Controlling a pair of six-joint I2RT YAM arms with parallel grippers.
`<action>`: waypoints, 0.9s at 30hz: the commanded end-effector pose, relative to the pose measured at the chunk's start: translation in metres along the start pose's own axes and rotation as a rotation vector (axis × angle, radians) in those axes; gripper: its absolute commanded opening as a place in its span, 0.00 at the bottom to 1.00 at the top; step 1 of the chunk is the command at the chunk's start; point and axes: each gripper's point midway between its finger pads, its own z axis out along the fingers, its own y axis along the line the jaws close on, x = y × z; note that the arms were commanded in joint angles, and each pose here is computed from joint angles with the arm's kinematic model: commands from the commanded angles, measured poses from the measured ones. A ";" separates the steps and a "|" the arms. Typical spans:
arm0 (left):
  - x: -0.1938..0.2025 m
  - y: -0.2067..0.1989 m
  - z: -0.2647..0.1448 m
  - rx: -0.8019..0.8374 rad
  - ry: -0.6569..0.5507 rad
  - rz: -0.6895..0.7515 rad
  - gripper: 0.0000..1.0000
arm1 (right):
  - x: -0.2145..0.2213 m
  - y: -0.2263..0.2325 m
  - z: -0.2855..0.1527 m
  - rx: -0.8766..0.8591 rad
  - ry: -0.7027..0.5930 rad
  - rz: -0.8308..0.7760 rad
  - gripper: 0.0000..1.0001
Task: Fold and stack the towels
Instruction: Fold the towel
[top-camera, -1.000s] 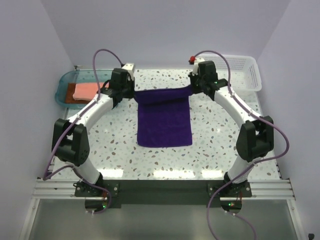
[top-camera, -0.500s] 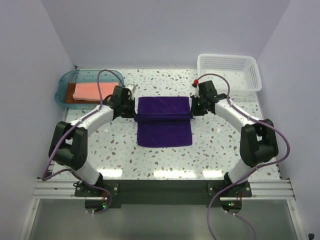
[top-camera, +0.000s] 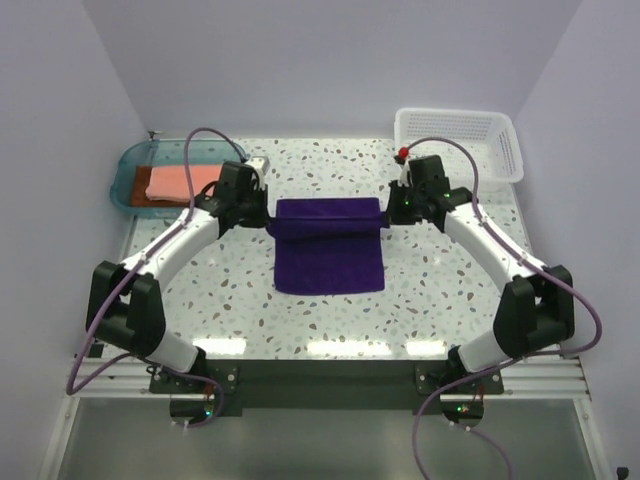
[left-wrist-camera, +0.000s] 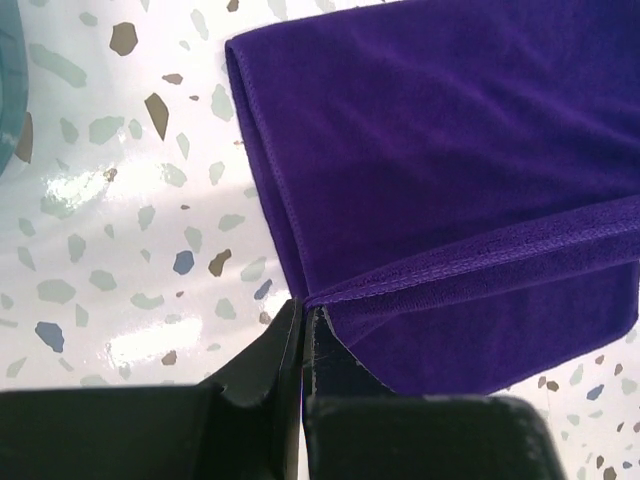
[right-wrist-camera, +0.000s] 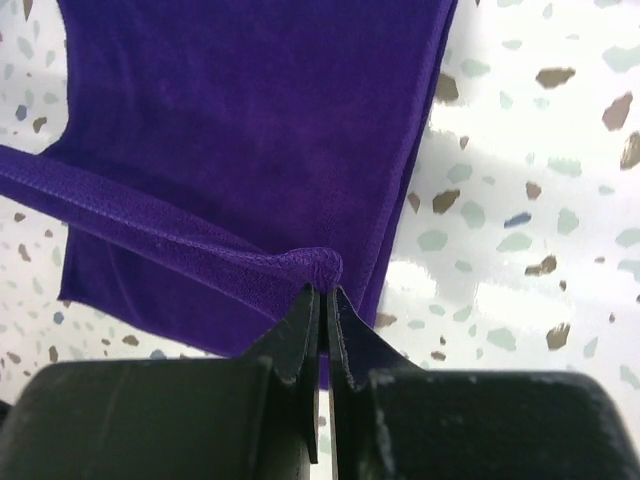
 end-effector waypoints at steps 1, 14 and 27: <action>0.017 0.007 -0.012 -0.042 0.031 0.031 0.00 | 0.018 -0.008 -0.015 0.013 0.005 0.052 0.00; 0.100 0.021 0.034 -0.090 0.229 0.047 0.00 | 0.113 -0.031 0.042 0.029 0.206 0.146 0.00; 0.110 0.016 0.036 -0.116 0.243 0.090 0.00 | 0.130 -0.036 0.051 0.031 0.269 0.132 0.00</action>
